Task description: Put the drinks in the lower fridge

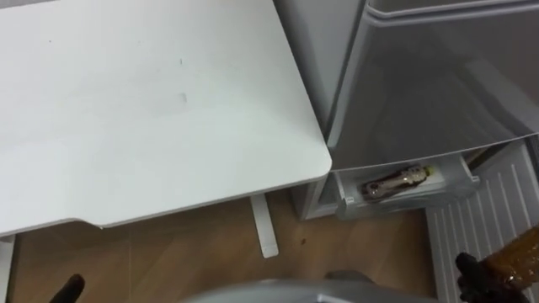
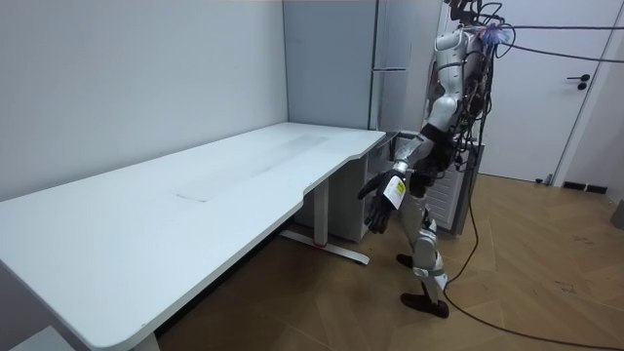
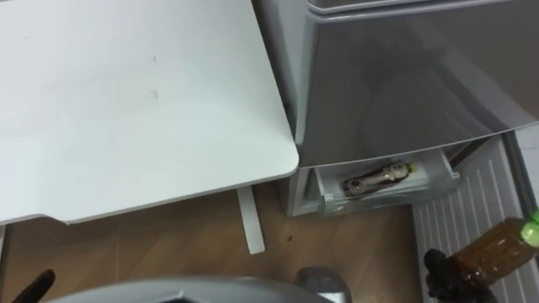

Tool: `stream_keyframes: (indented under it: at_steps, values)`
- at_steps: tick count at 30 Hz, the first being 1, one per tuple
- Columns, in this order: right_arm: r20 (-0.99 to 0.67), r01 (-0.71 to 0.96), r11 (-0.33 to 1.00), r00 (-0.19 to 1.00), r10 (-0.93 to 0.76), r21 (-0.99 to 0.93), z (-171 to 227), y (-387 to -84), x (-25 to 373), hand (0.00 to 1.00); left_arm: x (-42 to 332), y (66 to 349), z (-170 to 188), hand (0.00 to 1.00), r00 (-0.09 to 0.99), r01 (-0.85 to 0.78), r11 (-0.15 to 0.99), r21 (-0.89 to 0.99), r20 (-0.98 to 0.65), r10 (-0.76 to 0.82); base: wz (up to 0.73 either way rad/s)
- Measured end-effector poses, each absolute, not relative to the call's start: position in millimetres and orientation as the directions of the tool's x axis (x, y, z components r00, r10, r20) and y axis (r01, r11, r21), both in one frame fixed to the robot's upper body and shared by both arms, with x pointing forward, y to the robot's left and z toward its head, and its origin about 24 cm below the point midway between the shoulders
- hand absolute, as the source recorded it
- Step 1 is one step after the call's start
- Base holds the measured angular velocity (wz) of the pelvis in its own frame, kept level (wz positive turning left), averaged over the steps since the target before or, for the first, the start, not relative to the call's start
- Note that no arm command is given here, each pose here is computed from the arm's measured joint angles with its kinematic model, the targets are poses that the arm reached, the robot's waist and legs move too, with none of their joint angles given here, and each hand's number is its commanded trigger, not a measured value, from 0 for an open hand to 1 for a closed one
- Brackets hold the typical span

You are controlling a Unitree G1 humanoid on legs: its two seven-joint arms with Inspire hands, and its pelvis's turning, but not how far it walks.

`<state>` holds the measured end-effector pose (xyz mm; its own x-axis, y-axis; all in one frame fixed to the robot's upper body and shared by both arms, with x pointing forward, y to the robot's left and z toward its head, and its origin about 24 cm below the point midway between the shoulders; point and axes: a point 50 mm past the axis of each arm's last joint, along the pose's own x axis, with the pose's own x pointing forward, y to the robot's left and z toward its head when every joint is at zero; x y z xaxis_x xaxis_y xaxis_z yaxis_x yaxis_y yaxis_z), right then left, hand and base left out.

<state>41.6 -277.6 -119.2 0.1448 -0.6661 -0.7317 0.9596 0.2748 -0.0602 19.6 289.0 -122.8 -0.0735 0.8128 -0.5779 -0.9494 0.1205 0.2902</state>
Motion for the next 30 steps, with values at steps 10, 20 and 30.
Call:
stream_keyframes:
  at_steps: [10, 20, 30]
  values:
    - [-0.846, 0.964, 0.106, 0.266, -0.463, 0.245, -132.9, -269.3, 115.3, 1.0, 42.8, 279.4, -135.6, 0.0, 0.083, -0.912, 0.337, 0.232, -0.702, 0.708, 0.12]
    - [-0.795, 0.885, 0.098, 0.453, -0.403, 0.455, -98.1, -276.0, 210.9, 1.0, 98.8, 262.8, -142.0, 0.0, 0.299, -0.749, 0.639, 0.174, -0.772, 0.561, 0.2]
    - [-0.698, 0.801, 0.219, 0.595, -0.4, 0.557, -49.6, -294.6, 268.2, 1.0, 106.1, 245.9, -148.9, 0.0, 0.333, -0.613, 0.772, 0.169, -0.831, 0.446, 0.14]
